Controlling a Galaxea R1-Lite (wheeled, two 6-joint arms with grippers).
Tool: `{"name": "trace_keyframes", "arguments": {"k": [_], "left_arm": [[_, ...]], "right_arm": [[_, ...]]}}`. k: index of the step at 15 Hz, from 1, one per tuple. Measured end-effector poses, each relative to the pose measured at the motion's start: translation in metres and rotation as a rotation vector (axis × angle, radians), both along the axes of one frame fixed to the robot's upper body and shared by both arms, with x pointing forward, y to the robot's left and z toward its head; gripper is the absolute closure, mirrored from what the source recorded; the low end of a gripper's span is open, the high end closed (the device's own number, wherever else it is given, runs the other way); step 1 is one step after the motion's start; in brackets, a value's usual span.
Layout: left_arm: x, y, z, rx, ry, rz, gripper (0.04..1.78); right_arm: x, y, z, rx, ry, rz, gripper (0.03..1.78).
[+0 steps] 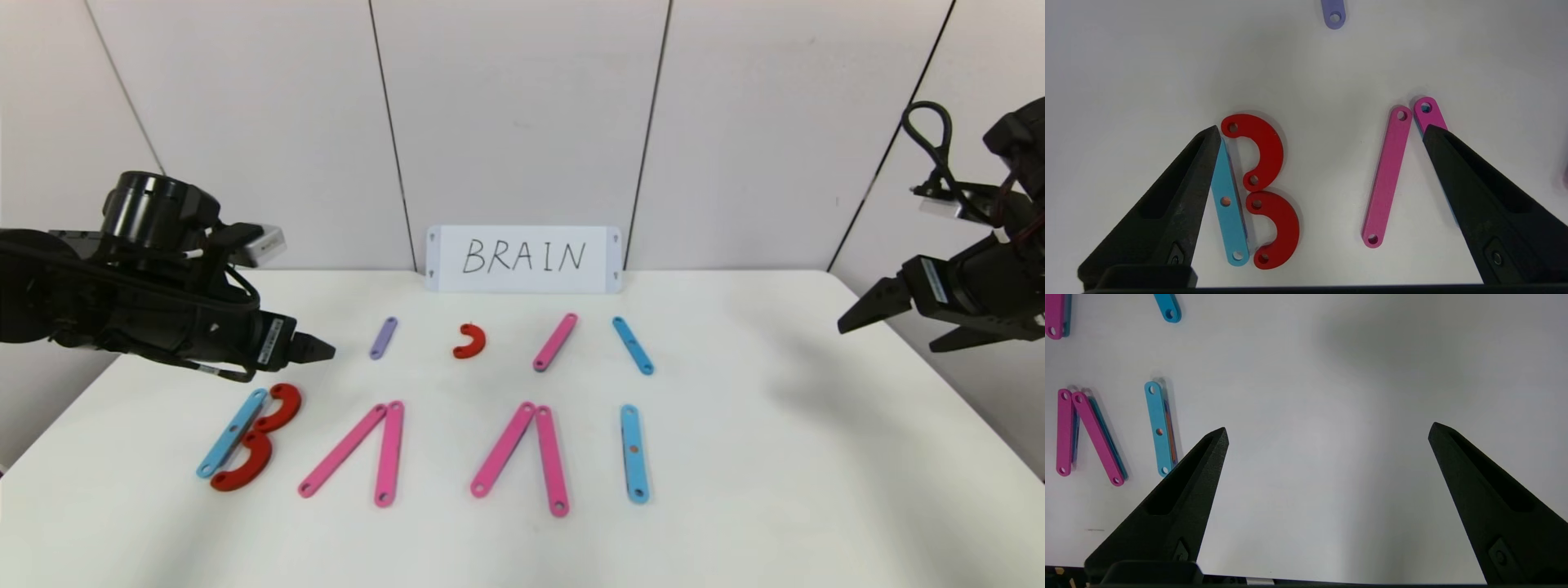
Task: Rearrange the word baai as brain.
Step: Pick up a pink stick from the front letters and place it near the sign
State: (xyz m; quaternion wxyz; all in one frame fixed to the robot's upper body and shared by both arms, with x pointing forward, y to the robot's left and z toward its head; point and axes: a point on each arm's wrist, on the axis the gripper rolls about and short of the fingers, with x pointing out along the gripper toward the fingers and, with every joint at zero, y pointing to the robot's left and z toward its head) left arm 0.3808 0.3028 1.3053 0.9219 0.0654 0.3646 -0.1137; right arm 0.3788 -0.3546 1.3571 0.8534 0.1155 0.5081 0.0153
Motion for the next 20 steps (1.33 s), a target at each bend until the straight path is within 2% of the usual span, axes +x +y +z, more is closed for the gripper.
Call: {"name": "trace_keyframes", "arguments": {"k": [8, 12, 20], "left_arm": [[-0.016, -0.013, -0.032, 0.025, 0.122, -0.048, 0.09], [-0.021, -0.012, -0.042, 0.088, 0.143, -0.107, 0.09], [-0.018, -0.019, -0.055, 0.095, 0.186, -0.138, 0.09]], "right_arm": [[0.005, -0.001, -0.011, 0.016, 0.009, -0.002, 0.10], [0.006, -0.001, -0.012, 0.018, 0.015, -0.001, 0.10], [0.009, -0.002, -0.015, 0.017, 0.020, -0.002, 0.10]]}}
